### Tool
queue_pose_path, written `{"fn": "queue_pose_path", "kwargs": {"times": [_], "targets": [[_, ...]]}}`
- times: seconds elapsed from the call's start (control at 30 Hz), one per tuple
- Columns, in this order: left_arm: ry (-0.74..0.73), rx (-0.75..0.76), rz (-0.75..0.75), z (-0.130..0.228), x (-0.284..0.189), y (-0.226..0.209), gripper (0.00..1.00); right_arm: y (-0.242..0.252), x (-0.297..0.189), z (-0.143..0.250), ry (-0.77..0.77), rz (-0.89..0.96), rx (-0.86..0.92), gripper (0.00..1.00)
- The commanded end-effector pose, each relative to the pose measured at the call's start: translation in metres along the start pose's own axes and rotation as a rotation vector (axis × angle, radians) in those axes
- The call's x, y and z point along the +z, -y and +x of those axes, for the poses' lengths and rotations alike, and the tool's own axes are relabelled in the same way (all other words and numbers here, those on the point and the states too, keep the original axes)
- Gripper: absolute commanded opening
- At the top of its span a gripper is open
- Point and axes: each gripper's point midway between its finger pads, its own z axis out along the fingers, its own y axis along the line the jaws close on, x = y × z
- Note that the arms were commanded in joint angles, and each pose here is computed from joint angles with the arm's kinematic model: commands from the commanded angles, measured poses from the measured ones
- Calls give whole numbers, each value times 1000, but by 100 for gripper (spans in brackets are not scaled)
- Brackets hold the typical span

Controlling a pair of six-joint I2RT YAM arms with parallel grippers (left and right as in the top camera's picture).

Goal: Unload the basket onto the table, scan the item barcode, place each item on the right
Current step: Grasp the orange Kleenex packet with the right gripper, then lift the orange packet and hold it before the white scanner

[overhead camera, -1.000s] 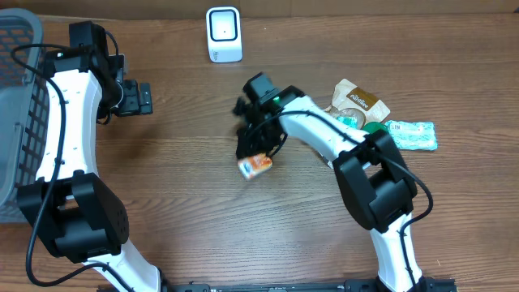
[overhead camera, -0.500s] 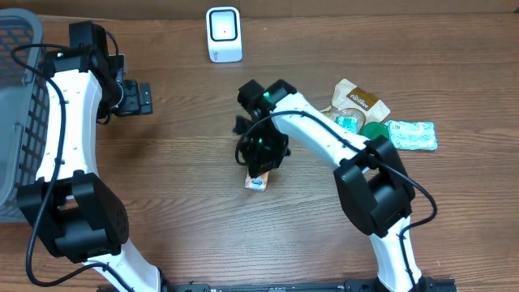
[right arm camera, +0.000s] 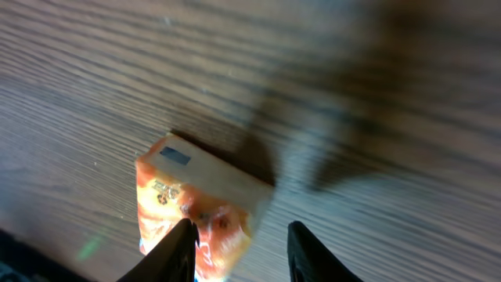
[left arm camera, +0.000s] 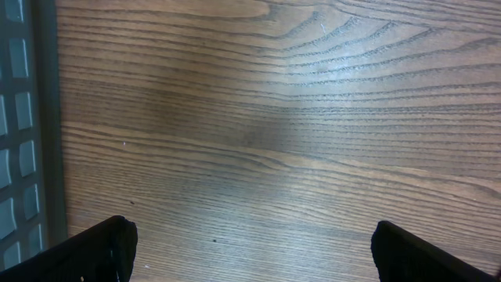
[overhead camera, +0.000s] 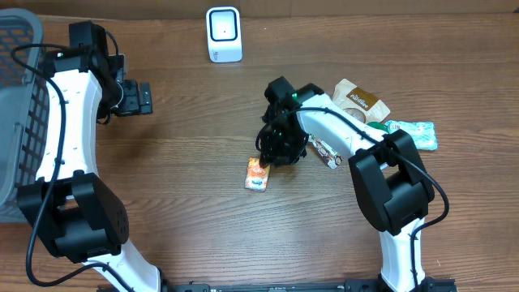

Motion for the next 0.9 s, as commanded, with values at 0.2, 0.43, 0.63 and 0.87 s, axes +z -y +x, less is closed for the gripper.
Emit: {"fn": "queue_pose_path", "kwargs": {"times": [0.2, 0.43, 0.63, 0.87], "targets": [[28, 8, -3, -5, -8, -2, 99, -6, 15, 10, -11, -77, 53, 25], [28, 8, -3, -5, -8, -2, 100, -8, 14, 1, 25, -92, 53, 4], [28, 8, -3, -5, -8, -2, 100, -64, -57, -15, 75, -366, -167, 4], [27, 8, -3, -5, -8, -2, 99, -149, -201, -3, 142, -1004, -478, 4]]}}
